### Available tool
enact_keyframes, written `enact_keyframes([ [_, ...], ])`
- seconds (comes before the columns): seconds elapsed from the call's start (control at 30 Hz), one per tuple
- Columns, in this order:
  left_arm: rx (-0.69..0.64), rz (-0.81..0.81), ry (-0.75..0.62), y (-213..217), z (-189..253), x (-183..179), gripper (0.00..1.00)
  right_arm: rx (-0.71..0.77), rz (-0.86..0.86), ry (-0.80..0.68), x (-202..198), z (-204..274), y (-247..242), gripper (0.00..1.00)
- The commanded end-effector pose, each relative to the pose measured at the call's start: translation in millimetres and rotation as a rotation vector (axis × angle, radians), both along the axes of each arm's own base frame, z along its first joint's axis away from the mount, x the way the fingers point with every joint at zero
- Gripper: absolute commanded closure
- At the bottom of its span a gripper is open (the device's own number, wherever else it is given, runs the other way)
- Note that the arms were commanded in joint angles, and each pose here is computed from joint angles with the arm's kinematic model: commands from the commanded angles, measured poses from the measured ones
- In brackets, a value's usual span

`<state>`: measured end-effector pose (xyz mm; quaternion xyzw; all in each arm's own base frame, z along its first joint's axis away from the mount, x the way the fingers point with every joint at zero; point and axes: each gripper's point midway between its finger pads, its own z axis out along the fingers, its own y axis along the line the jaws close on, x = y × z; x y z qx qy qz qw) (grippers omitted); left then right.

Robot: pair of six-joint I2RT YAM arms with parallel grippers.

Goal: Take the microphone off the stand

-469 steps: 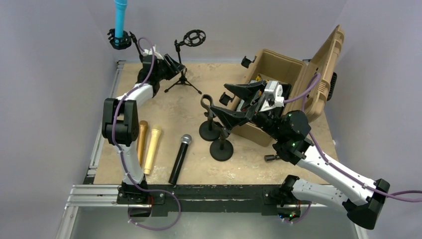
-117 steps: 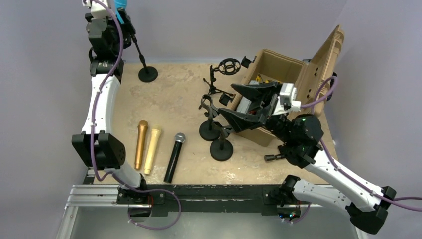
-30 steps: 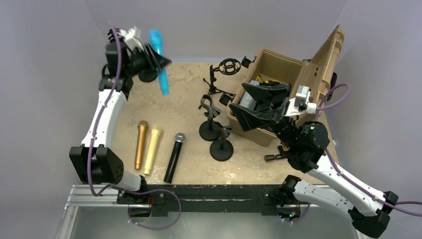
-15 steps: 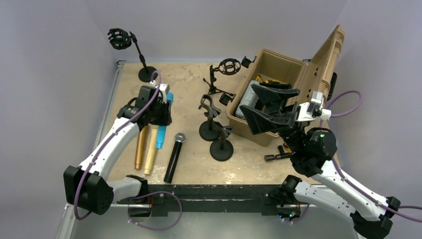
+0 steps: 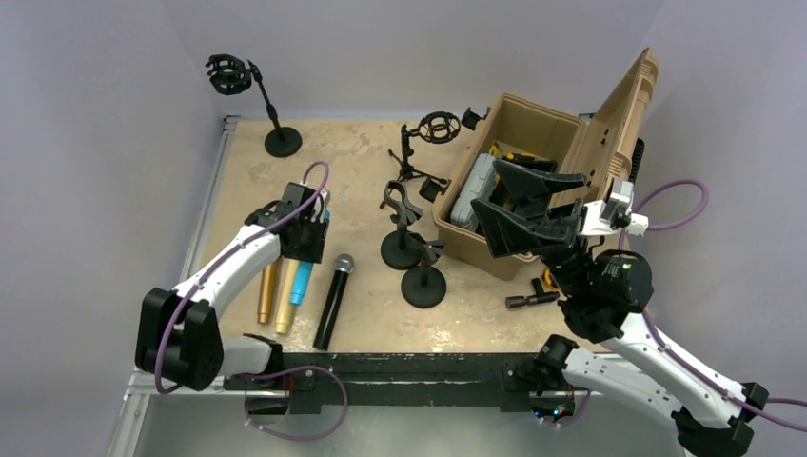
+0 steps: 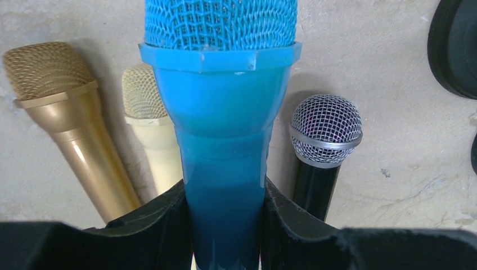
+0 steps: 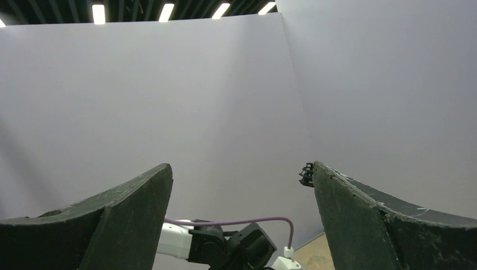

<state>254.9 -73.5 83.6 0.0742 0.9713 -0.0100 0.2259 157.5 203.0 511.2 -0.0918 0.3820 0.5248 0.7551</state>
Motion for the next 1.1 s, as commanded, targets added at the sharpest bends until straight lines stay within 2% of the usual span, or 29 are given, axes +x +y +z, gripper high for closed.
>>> enact_keyframes([
  [0.0, -0.033, -0.029, 0.043, -12.1, -13.7, 5.1, 1.0, 0.047, -0.013, -0.005, -3.2, 9.8, -10.2, 0.07],
  [0.2, 0.007, 0.006, 0.169, -10.8, -36.3, 3.8, 0.97, 0.047, -0.017, -0.007, -1.9, 9.7, -9.4, 0.07],
  [0.43, 0.004, -0.001, 0.245, -14.8, -49.3, -0.2, 0.82, 0.068, -0.039, -0.003, -3.7, 10.8, -19.3, 0.06],
  [0.5, 0.001, 0.001, 0.252, -15.5, -50.6, -0.9, 0.75, 0.068, -0.047, -0.001, -3.1, 10.7, -20.6, 0.06],
  [0.63, 0.002, 0.003, 0.257, -15.4, -51.3, -1.2, 0.71, 0.066, -0.045, -0.002, -2.4, 10.0, -19.2, 0.06],
  [0.93, 0.011, 0.011, 0.238, -12.8, -47.7, -0.3, 0.51, 0.057, -0.039, -0.007, -0.2, 8.6, -13.7, 0.06],
  [1.07, 0.018, 0.011, 0.211, -10.4, -41.3, 1.7, 0.49, 0.057, -0.041, -0.006, 0.1, 7.3, -13.8, 0.06],
])
